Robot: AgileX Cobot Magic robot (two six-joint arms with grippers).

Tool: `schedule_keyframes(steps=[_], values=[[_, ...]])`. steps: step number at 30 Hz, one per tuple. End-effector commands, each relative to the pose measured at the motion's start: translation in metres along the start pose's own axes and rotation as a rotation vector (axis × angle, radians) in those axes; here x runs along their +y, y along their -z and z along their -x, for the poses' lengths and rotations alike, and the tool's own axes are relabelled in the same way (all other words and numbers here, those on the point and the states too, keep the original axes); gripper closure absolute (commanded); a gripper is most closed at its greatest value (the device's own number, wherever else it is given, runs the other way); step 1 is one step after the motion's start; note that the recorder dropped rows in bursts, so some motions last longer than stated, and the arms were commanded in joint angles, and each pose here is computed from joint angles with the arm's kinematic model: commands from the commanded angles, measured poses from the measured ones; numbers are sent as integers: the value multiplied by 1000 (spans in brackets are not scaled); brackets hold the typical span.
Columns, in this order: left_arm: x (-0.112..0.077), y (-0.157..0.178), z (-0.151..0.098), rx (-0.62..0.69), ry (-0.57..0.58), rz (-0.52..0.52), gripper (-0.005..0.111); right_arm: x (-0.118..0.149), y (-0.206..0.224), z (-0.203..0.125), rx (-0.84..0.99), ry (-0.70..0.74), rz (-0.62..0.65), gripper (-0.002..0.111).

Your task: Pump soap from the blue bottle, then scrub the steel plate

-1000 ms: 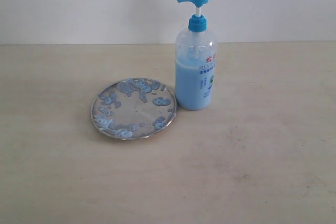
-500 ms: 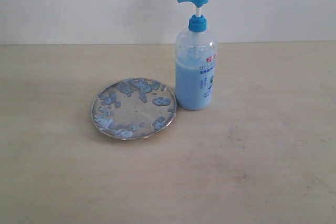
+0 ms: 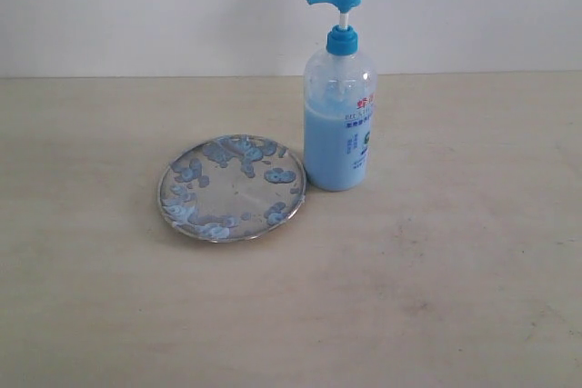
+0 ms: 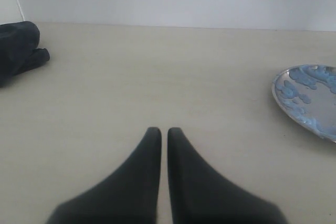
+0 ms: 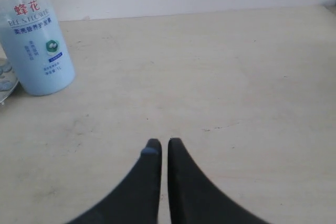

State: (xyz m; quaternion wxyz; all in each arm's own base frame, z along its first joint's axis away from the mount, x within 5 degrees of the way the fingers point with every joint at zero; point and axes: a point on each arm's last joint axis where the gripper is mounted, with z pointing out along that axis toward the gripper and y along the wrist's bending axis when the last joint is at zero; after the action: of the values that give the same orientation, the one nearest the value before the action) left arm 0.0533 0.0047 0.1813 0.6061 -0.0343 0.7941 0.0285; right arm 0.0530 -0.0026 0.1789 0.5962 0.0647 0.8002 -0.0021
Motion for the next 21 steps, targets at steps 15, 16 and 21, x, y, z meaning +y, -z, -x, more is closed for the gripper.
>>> schedule_keyframes(steps=[15,16,21], values=[[0,0,2,-19,5,-1,103,0,0,0,-6,-8,-6,107],[0,0,2,-19,5,-1,103,0,0,0,-6,-8,-6,107],[-6,1,1,-16,-22,-104,103,0,0,0,-6,-8,-6,107]])
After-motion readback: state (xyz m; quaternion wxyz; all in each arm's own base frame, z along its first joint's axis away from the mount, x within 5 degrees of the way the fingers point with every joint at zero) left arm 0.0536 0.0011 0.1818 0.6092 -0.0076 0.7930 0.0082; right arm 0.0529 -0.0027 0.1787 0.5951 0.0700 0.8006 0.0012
